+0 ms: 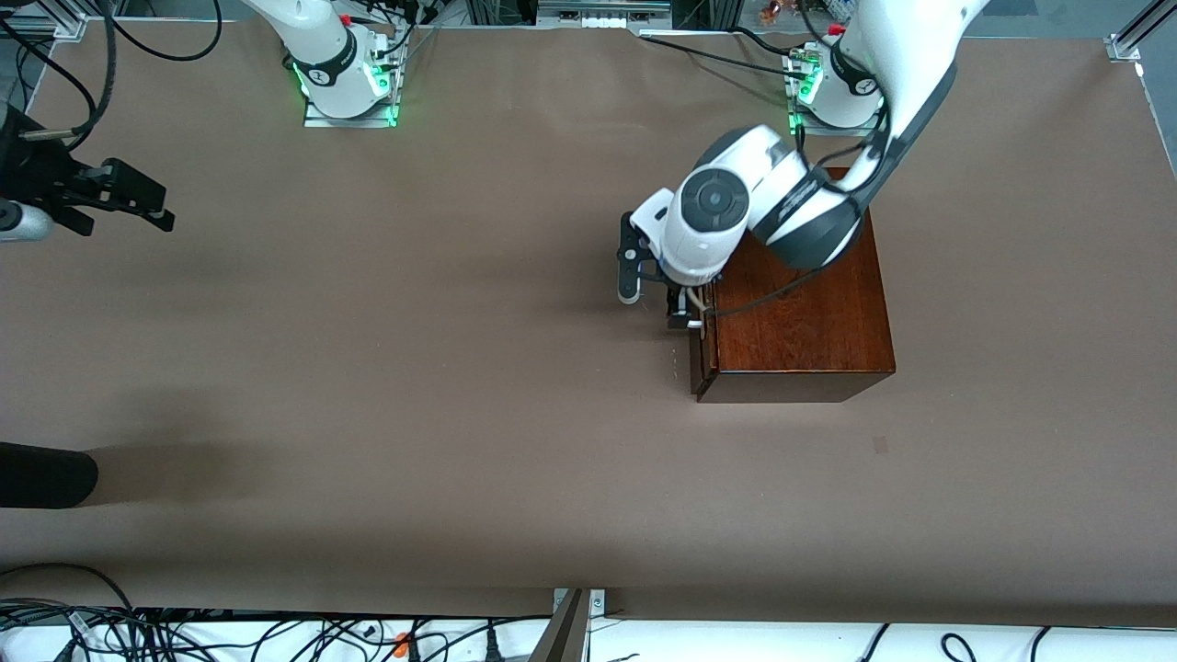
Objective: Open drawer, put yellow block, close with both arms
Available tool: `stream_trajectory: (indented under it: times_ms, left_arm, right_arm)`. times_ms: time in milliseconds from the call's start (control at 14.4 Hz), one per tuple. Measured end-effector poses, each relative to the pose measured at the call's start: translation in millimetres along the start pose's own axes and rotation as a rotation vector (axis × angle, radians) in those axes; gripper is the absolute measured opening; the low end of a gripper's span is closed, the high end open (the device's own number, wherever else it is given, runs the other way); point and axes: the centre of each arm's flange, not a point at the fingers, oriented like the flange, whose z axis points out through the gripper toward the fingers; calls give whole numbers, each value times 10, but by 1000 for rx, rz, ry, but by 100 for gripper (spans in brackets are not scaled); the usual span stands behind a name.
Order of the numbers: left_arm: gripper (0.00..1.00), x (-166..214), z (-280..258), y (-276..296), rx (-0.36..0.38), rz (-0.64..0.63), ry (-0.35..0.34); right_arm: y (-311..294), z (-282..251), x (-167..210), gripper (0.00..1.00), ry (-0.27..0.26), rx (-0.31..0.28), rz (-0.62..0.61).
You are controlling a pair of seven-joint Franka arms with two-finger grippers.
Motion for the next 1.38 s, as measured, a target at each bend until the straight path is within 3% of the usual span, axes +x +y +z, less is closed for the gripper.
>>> stream_trajectory:
  times_ms: [346,623,900,1107,1384]
  left_arm:
    - [100,-396,-1291,167,-18,-322,-133]
    - [100,-1171,-1763,-112,-63,-554,-183]
    - [100,-2120,-1935,-509,-76,-724,-147]
    - [100,-2566,-2235,-494,-39,-844,-115]
    - [100,-3117,-2599,-362,4,-1109,-13]
  right_arm:
    - [26,3,2,100,-1,0,5]
    - [21,4,2,100,-1,0,4]
    - [18,5,2,100,-1,0,3]
    - [18,5,3,100,-1,0,3]
    - [17,6,3,100,-1,0,3]
